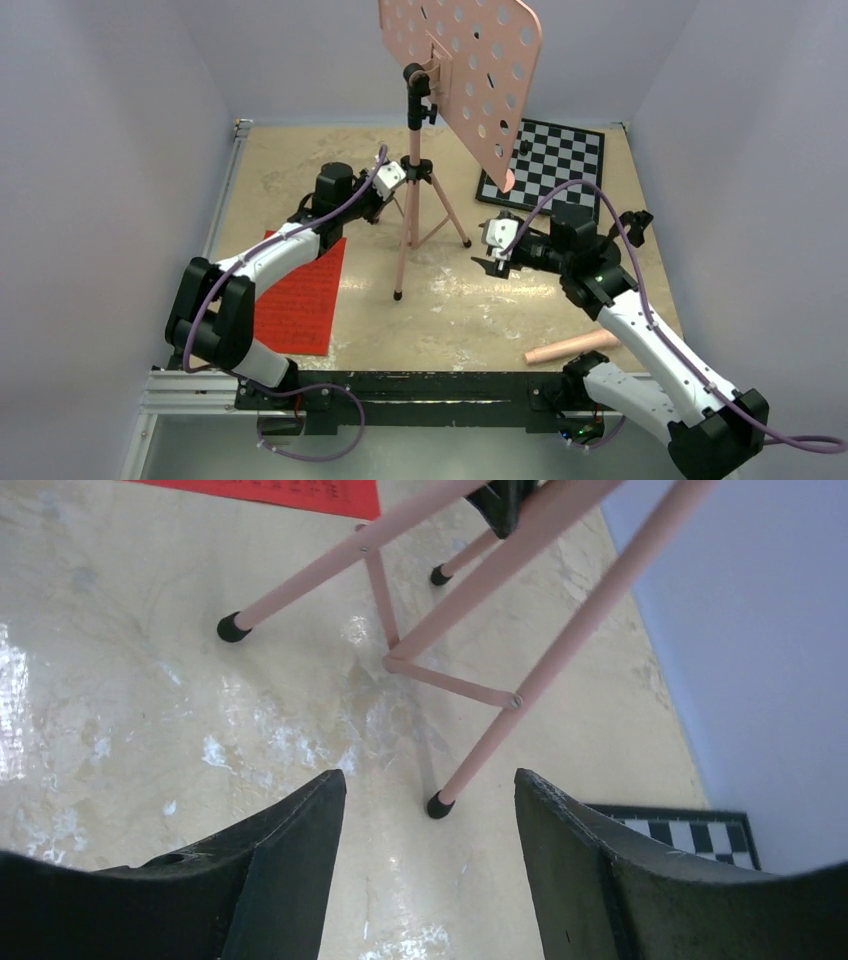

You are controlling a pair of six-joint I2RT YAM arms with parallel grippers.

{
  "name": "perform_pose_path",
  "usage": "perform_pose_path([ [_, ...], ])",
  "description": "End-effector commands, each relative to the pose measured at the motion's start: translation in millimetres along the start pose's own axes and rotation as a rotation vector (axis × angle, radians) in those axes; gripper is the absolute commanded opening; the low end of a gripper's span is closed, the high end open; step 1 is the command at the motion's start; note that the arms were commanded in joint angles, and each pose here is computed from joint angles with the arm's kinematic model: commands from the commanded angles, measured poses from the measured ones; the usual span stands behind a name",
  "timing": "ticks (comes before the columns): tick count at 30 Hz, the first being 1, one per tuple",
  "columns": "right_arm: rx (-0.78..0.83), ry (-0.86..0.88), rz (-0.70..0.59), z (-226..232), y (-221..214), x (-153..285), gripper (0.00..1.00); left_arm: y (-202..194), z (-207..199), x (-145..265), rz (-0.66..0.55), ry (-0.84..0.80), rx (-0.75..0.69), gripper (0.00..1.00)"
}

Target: Pack up the instrument practice props

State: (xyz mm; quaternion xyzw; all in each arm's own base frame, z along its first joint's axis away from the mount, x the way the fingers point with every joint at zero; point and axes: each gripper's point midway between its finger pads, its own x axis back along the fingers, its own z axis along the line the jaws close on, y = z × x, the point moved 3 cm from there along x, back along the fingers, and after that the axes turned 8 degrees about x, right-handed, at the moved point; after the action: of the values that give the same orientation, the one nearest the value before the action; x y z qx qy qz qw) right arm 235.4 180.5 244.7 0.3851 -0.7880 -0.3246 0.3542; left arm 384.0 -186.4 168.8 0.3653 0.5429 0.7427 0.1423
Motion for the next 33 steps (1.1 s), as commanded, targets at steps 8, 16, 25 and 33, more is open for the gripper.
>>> perform_pose_path([
  [8,0.211,0.010,-0.132,-17.6,26.3,-37.5,0.63,-63.2,-6.0,19.8,0.216,0.101,-0.020,0.00],
  [16,0.449,0.029,-0.195,-20.0,27.8,-61.1,0.64,-90.0,-9.1,32.9,0.250,0.110,-0.112,0.00],
  [25,0.447,0.067,-0.258,-15.7,45.7,-67.1,0.65,-108.5,-16.5,40.0,0.266,0.086,-0.138,0.00],
  [33,0.324,-0.163,-0.317,-49.2,100.6,-85.7,0.56,-108.7,-27.5,44.0,0.283,0.010,-0.107,0.00],
])
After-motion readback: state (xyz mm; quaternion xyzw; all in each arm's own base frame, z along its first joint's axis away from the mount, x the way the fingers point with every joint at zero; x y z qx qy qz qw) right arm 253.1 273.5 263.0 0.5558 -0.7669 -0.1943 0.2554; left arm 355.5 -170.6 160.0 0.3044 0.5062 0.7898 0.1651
